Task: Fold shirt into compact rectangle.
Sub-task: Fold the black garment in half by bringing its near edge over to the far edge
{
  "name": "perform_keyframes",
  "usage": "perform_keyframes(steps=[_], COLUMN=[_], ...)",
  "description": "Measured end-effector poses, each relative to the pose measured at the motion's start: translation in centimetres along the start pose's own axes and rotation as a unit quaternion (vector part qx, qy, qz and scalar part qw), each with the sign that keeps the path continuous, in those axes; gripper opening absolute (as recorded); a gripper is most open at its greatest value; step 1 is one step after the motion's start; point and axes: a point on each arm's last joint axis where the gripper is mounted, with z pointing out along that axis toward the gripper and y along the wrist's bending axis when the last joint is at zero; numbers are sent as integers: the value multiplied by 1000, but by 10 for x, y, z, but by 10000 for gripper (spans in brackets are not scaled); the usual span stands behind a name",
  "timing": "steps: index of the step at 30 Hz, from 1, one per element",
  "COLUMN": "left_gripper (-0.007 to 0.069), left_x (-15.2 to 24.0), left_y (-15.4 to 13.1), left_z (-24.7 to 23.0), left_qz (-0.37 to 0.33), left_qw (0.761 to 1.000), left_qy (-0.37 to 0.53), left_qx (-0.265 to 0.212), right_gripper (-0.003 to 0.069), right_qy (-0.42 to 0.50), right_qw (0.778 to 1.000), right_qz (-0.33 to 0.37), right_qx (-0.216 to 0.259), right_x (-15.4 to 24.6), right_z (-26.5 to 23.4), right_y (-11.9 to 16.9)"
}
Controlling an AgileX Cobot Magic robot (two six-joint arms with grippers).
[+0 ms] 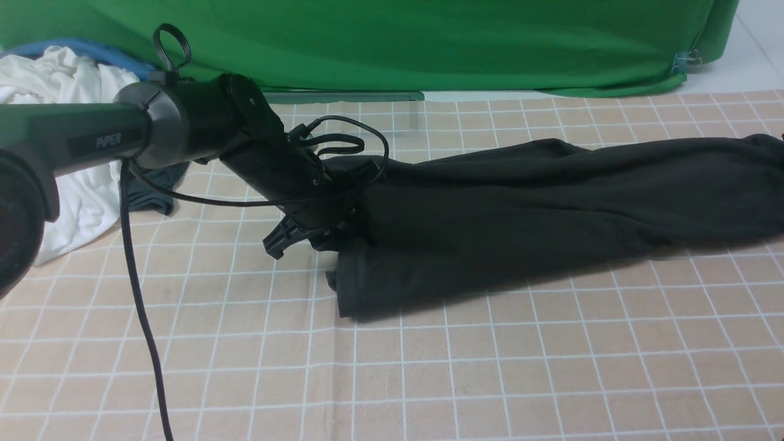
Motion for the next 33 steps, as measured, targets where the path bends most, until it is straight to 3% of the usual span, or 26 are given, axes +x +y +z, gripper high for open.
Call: perform_keyframes(steps=[3, 6, 10, 24, 33], left_gripper=[41, 38, 38, 38, 38], left_x=[0, 1, 3, 1, -4], left_y=[0, -1, -3, 7, 30], left_z=[-1, -8, -13, -39, -64], left_qz=[4, 17, 25, 48, 67], left_qw=[1000, 1000, 1000, 998, 994], left_qy=[1, -2, -1, 14, 44], left_qx=[-2, -7, -11, -37, -71], right_gripper=[398, 219, 78, 53, 50], right_qy=[2, 5, 6, 48, 48], right_qw=[1000, 1000, 1000, 998, 997], right_qz=[-7, -10, -12, 34, 62], right_qx=[-5, -15, -14, -23, 19], right_x=[0, 0, 0, 7, 13], right_z=[0, 1, 1, -10, -78], right_y=[1, 5, 5, 8, 22])
